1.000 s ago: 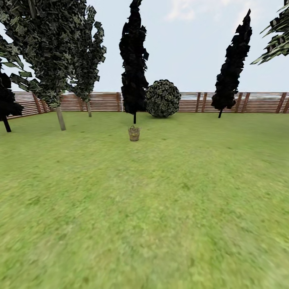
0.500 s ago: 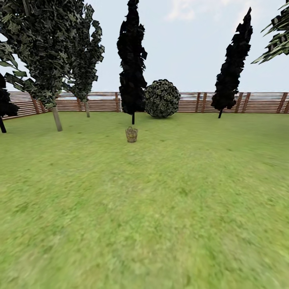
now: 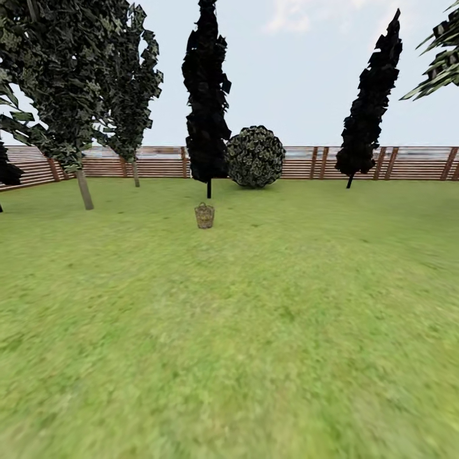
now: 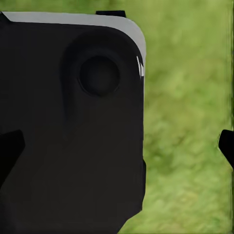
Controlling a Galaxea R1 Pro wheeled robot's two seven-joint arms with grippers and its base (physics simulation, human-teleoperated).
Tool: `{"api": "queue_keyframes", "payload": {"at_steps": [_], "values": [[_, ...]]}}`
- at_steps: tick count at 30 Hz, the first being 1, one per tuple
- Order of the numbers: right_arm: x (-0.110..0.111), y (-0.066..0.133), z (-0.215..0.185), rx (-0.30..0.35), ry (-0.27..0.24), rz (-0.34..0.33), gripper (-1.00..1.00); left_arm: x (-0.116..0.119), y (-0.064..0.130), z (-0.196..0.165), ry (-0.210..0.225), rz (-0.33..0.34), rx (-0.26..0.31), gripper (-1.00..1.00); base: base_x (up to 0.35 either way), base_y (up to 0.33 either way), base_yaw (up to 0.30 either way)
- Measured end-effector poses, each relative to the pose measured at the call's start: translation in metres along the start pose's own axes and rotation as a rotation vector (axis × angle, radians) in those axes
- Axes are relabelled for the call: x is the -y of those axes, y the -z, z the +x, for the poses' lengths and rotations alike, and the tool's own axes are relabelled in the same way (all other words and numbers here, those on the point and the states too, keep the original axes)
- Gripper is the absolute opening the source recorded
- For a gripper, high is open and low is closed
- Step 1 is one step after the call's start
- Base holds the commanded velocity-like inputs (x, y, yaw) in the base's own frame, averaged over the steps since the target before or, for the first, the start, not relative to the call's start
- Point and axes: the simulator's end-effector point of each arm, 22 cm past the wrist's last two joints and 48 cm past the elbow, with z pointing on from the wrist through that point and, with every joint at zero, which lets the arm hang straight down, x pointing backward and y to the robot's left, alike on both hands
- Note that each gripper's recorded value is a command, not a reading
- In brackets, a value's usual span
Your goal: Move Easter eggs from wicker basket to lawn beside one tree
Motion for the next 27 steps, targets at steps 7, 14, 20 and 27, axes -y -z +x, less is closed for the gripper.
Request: {"api": "queue_keyframes", "payload": {"at_steps": [7,14,20,27], "values": [[0.0000,0.0000,0.0005,-0.002,0.000,0.000,1.00,-0.0001,0.0000,0.0004,-0.001,0.000,-0.002,1.00,0.312,-0.194,0.000],[0.0004,0.0000,0.0043,-0.019,-0.003,0.000,1.00,-0.0009,0.0000,-0.0010,-0.001,-0.002,0.001,1.00,0.306,-0.193,0.000],[0.0027,-0.0001,0.0042,-0.020,-0.002,0.003,1.00,-0.0026,-0.0001,-0.0017,0.001,-0.003,0.003,1.00,0.087,-0.070,0.000],[0.0092,-0.0002,0.0020,-0.012,0.003,0.012,1.00,-0.0033,-0.0001,0.0014,0.002,-0.004,-0.004,1.00,0.009,-0.003,0.000]]}}
